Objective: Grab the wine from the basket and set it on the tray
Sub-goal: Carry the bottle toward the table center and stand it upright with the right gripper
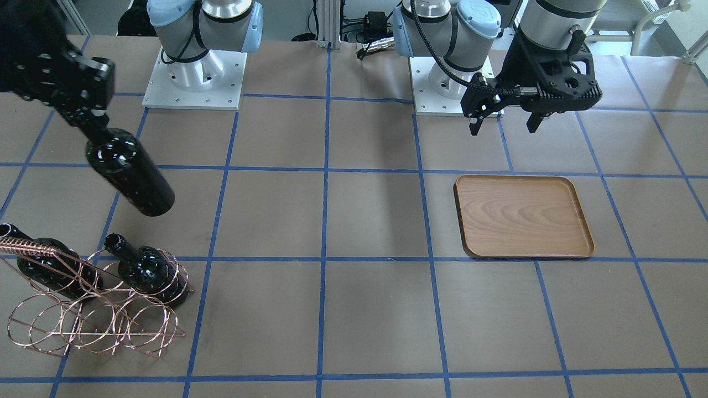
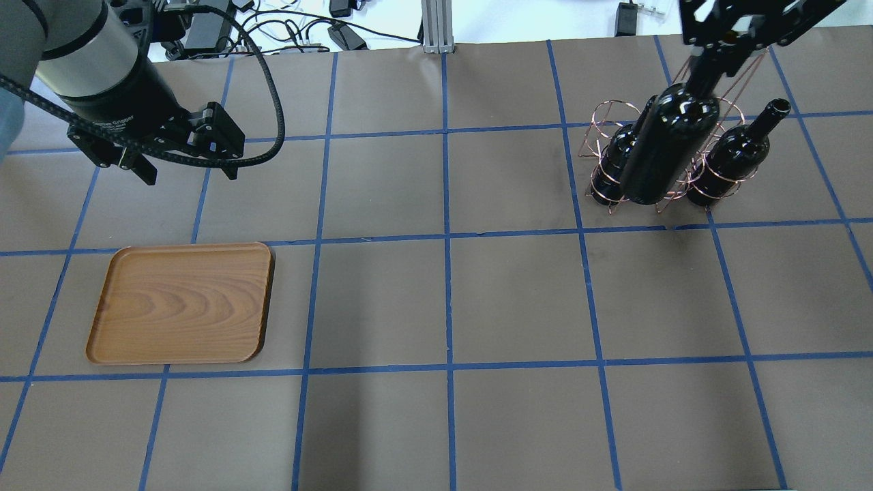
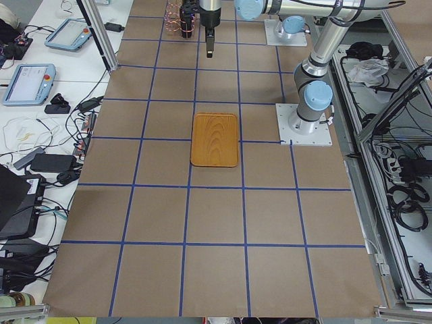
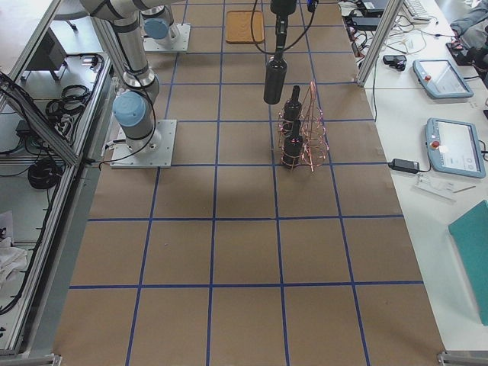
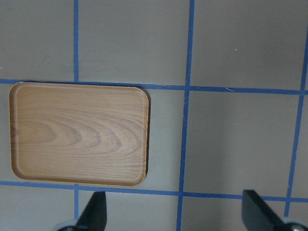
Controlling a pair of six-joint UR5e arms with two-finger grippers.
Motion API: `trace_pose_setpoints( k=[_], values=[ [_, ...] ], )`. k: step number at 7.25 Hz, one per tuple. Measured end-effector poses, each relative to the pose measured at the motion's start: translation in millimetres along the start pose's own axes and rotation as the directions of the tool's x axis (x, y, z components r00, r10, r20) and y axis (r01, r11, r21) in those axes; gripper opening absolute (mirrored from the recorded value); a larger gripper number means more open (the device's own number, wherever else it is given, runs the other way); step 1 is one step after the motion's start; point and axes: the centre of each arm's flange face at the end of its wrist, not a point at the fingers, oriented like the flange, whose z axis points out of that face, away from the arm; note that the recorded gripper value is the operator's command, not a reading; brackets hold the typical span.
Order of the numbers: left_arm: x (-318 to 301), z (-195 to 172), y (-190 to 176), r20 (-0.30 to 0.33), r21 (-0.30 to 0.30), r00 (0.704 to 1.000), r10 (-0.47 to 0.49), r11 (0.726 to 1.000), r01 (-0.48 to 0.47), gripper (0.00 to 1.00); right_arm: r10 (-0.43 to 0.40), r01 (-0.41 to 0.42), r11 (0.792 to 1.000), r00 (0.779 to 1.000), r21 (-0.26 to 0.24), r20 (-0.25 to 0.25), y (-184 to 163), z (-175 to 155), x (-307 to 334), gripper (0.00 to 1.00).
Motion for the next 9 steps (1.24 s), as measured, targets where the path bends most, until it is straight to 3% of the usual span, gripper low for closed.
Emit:
trace_pose_setpoints(
  k=[1,5,7,9],
  values=[
    [0.0,-0.2,0.0,0.000,0.001,1.000,0.000,1.000,0.000,1.00,0.049,-0.049,0.999,0.999,-0.017,-0.004,23.7,14.1,-53.9,0.00],
    [-4.0,-0.6,-1.6,-0.001,0.004,1.000,-0.009,1.000,0.009,1.00,0.175,-0.175,0.985,0.984,0.000,0.008,117.2,92.2,-242.6,0.00],
    [-33.9,2.0,-9.3,-0.002,-0.001,0.997,-0.073,0.997,0.073,1.00,0.177,-0.177,0.984,0.984,-0.014,-0.019,139.5,119.6,-271.9,0.00],
    [-51.0,3.5,-12.2,0.001,-0.007,0.994,-0.108,0.994,0.108,1.00,0.202,-0.202,0.979,0.979,-0.012,-0.009,151.3,152.3,-277.2,0.00]
  ],
)
